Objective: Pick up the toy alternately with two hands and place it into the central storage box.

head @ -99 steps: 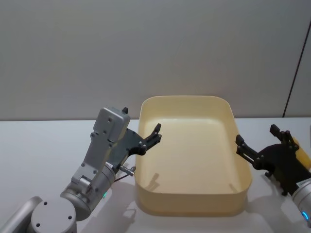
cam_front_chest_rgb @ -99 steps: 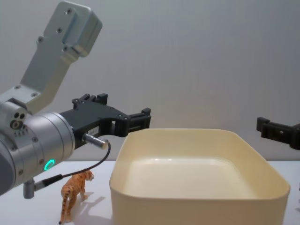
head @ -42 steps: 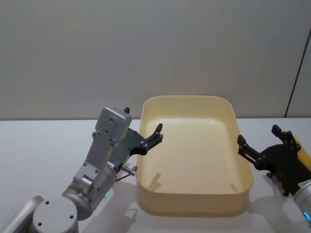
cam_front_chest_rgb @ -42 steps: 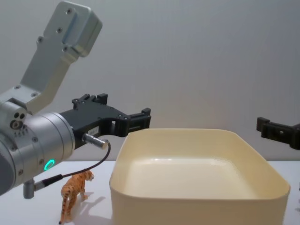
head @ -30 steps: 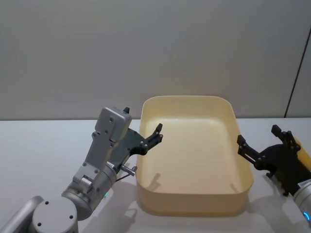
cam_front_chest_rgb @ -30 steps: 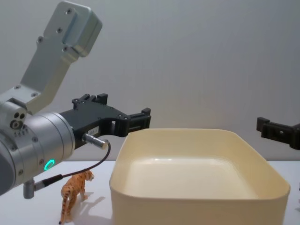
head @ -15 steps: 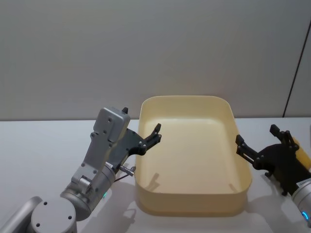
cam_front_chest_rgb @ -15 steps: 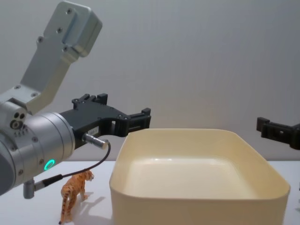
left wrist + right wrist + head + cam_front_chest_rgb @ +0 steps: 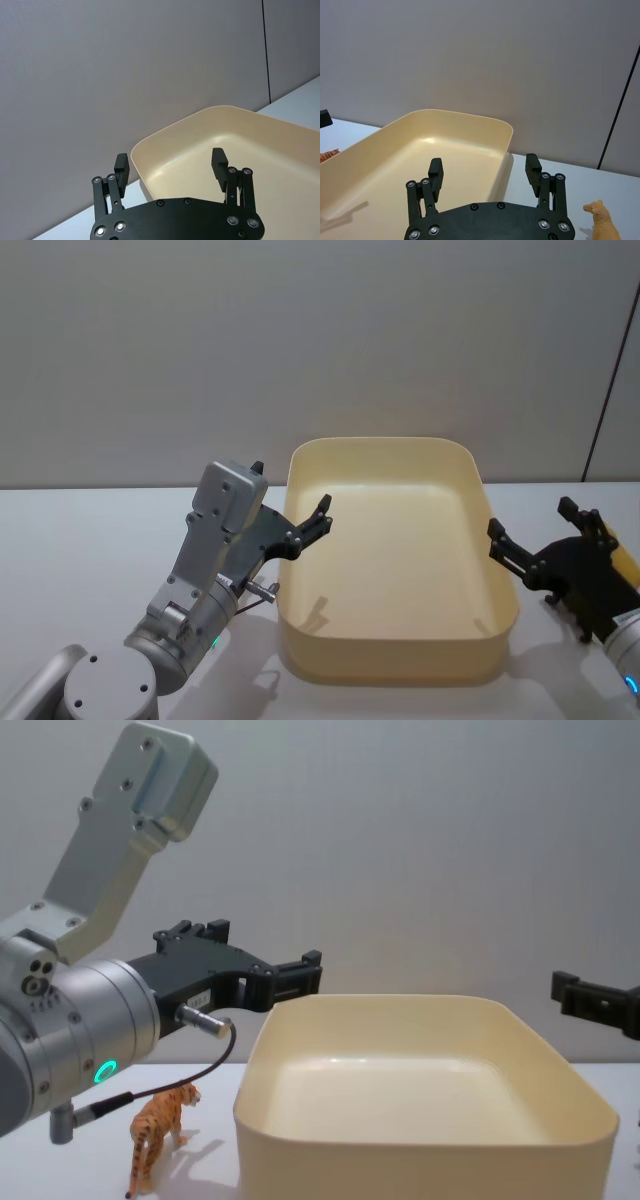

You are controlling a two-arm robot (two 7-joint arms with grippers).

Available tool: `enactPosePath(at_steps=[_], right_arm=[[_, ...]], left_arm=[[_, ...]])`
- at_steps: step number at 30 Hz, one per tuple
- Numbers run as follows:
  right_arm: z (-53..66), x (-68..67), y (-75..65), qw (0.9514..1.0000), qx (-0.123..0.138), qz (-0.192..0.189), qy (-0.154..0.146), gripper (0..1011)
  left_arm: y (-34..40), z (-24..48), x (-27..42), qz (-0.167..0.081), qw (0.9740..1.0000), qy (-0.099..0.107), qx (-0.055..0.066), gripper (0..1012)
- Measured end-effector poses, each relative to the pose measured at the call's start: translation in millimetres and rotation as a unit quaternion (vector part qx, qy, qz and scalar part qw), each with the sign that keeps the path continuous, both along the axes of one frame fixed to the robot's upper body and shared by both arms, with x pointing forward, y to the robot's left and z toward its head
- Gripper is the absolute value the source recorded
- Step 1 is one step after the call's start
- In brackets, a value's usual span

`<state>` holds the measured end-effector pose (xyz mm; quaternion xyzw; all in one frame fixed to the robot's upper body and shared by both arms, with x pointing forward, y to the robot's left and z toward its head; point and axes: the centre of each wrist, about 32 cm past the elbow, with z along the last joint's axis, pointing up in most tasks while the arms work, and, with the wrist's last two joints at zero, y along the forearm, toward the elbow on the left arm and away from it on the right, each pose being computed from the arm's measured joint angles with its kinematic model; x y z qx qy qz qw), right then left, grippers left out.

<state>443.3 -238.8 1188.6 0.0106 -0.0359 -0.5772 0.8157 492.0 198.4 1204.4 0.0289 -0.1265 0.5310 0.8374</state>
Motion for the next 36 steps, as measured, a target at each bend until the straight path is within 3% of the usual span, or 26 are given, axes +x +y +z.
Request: enactPosePath(at_steps=[10, 21, 36], right_arm=[[-0.2, -3.5, -13.8, 0.9999, -0.011, -0.007, 0.007, 1001], [1.6, -17.8, -29.9, 0.9992, -0.024, -0.017, 0.027, 1001], [-6.1, -36.0, -50.9, 0.9941, -0.043, -0.055, 0.082, 1001]], left_arm=[[0.0, 0.0, 0.0, 0.000, 1.0000, 0.000, 0.000, 1002], [0.0, 0.0, 0.0, 0.000, 1.0000, 0.000, 0.000, 1001], [0.0, 0.0, 0.0, 0.000, 1.0000, 0.000, 0.000, 1001]])
